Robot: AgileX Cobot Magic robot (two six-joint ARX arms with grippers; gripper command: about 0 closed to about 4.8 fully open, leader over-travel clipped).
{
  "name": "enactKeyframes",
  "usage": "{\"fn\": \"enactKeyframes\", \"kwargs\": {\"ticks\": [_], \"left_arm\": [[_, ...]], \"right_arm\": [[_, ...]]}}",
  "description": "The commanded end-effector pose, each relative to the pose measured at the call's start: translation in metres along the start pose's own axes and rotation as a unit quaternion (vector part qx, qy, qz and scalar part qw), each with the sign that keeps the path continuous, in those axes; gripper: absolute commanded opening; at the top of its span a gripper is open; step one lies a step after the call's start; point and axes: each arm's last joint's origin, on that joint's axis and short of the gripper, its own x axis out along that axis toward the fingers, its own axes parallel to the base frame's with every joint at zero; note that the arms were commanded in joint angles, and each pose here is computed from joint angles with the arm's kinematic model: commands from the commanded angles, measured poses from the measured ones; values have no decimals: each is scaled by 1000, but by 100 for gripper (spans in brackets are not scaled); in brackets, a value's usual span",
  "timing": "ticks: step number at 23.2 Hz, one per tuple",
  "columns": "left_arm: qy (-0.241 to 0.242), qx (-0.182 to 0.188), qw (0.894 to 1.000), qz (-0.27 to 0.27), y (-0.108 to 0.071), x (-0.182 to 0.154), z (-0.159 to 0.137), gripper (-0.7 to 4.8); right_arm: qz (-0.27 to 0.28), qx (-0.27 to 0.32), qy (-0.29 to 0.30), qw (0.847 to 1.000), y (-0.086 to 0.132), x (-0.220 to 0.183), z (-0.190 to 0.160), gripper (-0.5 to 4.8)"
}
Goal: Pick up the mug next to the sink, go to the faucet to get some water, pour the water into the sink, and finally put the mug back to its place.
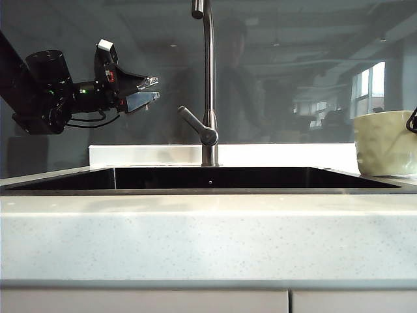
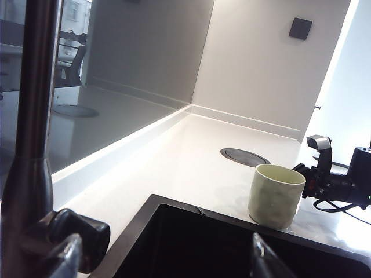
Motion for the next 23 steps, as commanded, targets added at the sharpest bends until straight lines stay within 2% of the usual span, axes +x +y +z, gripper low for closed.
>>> {"fn": "enactKeyframes", "kwargs": {"ticks": [1,6,10,20,23], "left_arm": [[-1,12,1000,-3,-3,1,6,372],[-1,13,1000,-3,-3,0,6,372],[-1,13,1000,-3,-3,1,6,372],[-1,13,1000,-3,-3,0,6,372],[-1,12,1000,-3,-2,0,6,372]], "right_arm": [[3,-4,-46,999,1,0,11,-1],[3,-5,-48,999,1,0,12,5],[4,-5,-48,999,1,0,12,64],[-2,-10,-25,1000,1,-10,1,65],[-3,-10,-12,1000,1,-10,-2,89]]}}
